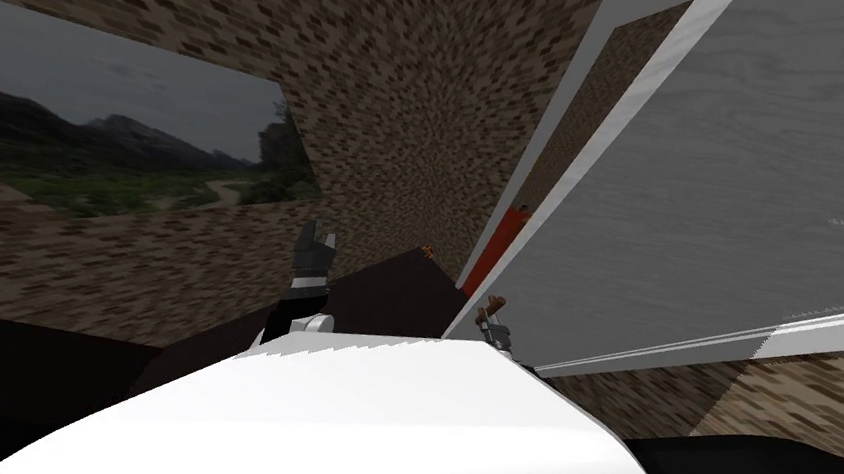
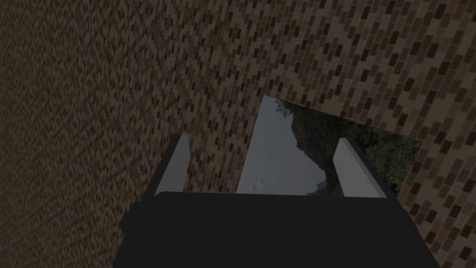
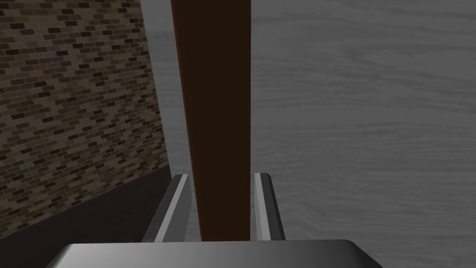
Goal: Pull the door open
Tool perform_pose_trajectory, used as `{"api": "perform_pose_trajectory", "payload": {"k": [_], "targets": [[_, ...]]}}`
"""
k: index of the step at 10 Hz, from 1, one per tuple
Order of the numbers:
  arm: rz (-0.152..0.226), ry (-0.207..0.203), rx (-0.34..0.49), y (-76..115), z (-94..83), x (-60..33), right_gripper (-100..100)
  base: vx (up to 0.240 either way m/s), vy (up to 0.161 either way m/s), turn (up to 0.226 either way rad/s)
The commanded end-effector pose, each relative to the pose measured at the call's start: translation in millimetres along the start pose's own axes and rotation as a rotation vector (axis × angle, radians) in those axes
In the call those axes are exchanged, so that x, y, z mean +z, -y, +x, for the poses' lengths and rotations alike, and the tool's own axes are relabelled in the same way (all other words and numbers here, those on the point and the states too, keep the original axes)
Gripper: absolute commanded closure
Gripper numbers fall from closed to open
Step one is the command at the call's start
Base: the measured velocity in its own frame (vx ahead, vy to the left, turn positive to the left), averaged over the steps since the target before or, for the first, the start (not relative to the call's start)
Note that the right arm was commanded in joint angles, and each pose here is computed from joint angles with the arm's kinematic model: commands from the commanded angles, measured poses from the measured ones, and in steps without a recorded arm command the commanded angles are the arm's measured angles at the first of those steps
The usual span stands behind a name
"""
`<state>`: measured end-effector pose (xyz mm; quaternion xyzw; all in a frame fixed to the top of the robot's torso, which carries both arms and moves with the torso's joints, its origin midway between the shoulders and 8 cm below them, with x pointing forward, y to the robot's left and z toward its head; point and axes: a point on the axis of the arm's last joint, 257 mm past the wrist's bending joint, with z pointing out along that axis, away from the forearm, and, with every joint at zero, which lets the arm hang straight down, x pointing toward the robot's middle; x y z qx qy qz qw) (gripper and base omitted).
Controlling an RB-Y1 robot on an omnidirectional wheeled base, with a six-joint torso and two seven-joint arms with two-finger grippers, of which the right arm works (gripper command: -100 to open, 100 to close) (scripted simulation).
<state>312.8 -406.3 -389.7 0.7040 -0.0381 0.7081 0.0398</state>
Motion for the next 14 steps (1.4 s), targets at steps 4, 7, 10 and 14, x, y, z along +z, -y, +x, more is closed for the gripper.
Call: {"api": "perform_pose_trajectory", "payload": {"k": [4, 7, 10, 14], "targets": [[0.053, 0.004, 0.001, 1.3, -1.7, -18.4, 100, -0.194, -0.031, 0.107], [0.081, 0.006, 0.002, 1.5, -1.6, -27.6, 100, -0.191, -0.041, 0.098], [0.092, 0.006, 0.002, 2.6, -2.1, -27.6, 100, -0.155, -0.029, 0.103], [0.119, 0.005, 0.002, 1.6, -1.9, -31.3, 100, -0.203, -0.05, 0.129]]}}
